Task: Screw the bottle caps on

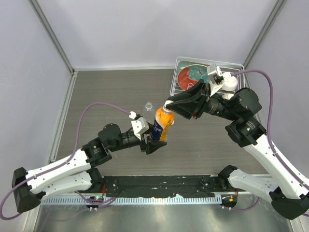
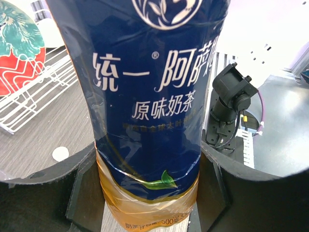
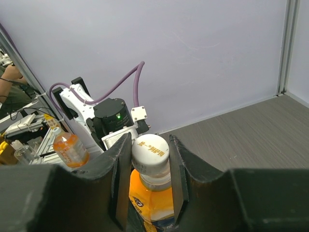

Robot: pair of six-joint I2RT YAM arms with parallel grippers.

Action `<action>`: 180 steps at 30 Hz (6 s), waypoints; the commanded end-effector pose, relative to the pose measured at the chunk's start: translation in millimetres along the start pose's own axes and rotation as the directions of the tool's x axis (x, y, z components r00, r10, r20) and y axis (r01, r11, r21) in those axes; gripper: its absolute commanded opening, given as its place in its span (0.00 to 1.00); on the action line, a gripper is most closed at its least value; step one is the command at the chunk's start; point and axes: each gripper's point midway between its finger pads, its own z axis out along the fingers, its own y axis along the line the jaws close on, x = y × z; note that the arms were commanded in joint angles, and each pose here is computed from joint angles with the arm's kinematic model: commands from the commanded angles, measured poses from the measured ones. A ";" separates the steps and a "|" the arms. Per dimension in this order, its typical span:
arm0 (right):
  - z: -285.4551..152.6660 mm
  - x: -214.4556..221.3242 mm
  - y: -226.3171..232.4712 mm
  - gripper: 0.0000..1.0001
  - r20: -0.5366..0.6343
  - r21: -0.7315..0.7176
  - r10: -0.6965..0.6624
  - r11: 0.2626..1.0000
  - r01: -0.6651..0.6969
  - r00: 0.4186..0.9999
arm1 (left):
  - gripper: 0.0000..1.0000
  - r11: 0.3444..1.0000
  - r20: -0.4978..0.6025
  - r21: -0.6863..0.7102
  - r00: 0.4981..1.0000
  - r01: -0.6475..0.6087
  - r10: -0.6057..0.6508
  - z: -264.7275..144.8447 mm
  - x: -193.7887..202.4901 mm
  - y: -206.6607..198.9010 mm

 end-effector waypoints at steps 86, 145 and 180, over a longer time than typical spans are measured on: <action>20.8 48.8 -14.4 0.38 -0.162 0.093 -0.010 0.995 0.025 0.987 | 0.53 0.987 0.253 -0.153 0.964 -0.039 0.077 -9.9 -85.6 32.4; 50.5 119.6 -39.3 0.34 -0.329 0.512 -0.040 0.832 0.214 0.943 | 0.25 0.882 0.272 -0.466 0.960 0.065 0.073 -23.7 -117.9 89.5; -6.6 23.6 64.3 0.80 -0.380 0.043 -0.235 0.962 0.271 0.895 | 0.39 0.995 0.057 -0.034 0.994 -0.089 0.091 -22.4 -51.3 15.1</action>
